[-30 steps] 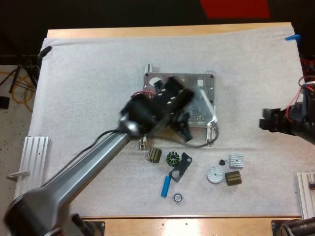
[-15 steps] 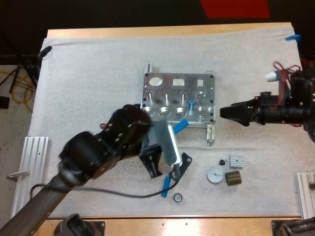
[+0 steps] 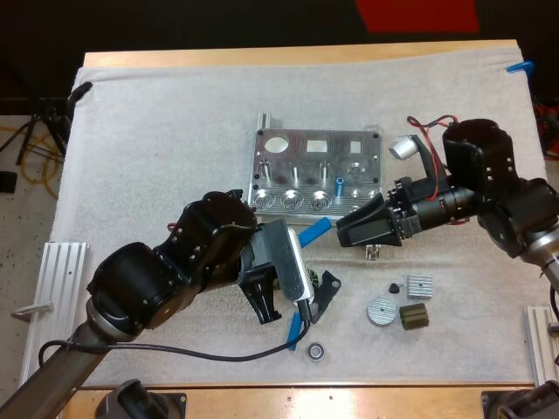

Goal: Load cells from left to right

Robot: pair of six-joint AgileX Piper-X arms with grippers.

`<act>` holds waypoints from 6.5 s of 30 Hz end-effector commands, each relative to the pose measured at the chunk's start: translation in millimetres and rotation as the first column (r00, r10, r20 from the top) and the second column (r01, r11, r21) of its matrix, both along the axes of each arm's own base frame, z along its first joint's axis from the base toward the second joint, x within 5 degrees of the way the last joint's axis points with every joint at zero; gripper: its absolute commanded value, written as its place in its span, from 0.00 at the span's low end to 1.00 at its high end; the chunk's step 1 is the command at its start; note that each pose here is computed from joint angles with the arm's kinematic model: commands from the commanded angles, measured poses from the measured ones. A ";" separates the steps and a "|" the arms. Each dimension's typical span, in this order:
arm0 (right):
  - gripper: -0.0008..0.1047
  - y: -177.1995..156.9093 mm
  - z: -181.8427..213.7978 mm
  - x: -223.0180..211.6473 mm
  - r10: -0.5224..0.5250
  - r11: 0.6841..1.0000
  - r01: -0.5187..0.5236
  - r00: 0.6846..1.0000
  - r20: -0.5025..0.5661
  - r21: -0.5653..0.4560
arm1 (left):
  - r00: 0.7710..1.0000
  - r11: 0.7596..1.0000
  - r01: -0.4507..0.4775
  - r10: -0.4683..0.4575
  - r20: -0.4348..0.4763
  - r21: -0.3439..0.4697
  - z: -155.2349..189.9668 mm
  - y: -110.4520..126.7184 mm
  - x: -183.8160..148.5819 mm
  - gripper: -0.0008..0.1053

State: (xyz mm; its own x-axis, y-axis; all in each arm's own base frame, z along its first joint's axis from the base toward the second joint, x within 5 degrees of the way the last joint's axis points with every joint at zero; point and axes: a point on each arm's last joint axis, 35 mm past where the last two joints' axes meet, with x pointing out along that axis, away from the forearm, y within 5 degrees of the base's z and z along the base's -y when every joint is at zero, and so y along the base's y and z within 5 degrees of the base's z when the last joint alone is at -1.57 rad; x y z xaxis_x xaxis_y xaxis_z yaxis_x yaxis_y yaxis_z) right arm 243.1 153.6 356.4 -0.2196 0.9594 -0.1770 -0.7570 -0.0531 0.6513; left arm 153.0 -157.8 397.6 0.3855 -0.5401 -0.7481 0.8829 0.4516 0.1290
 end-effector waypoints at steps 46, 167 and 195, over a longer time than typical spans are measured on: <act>0.01 19.8 -18.5 13.8 0.104 0.994 -0.100 0.990 -0.095 0.043 | 0.995 0.981 0.098 -0.091 0.047 -0.165 20.0 3.9 -10.7 0.01; 0.01 64.6 -122.1 128.3 -0.124 0.279 0.385 0.923 0.365 -0.880 | 0.913 0.881 -0.409 0.397 -0.100 -0.239 -14.2 101.6 -38.5 0.62; 0.55 63.6 -108.9 122.2 -0.133 0.335 0.363 0.932 0.338 -0.869 | 0.913 0.881 -0.409 0.397 -0.100 -0.239 -14.2 101.6 -38.5 0.62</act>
